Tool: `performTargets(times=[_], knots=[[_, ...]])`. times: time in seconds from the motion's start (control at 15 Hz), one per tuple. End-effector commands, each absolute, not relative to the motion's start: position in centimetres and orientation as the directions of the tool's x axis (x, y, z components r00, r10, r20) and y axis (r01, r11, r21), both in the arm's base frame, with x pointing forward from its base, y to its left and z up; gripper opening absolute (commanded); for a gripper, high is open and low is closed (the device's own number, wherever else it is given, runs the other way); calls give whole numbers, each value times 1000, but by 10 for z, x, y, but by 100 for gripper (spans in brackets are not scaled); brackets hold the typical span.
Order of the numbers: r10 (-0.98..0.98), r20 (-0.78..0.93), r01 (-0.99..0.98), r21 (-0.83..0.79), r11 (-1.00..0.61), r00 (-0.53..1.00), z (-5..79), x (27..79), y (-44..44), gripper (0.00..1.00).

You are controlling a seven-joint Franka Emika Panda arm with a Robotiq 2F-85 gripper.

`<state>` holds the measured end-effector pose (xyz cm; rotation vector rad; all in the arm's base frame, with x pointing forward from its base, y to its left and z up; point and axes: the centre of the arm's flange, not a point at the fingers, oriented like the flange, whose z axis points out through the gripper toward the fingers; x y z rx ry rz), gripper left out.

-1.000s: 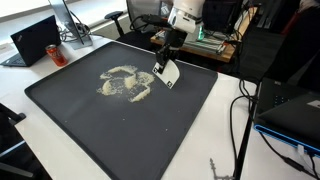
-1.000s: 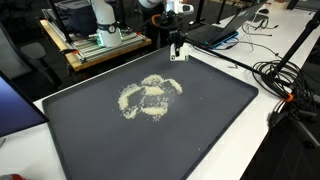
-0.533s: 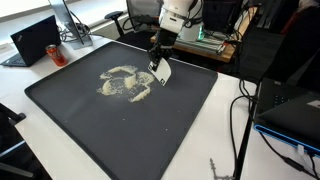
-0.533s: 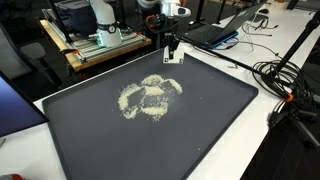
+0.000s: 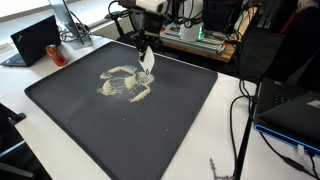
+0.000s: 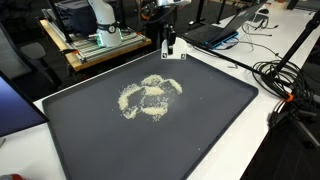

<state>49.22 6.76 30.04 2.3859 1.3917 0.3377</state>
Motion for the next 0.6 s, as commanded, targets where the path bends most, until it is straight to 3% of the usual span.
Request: performTargets(times=[0.0, 0.53], knots=[[831, 71, 748, 399, -530, 551, 342, 508, 44, 1], [702, 95, 660, 271, -701, 706, 393, 555, 0, 1]])
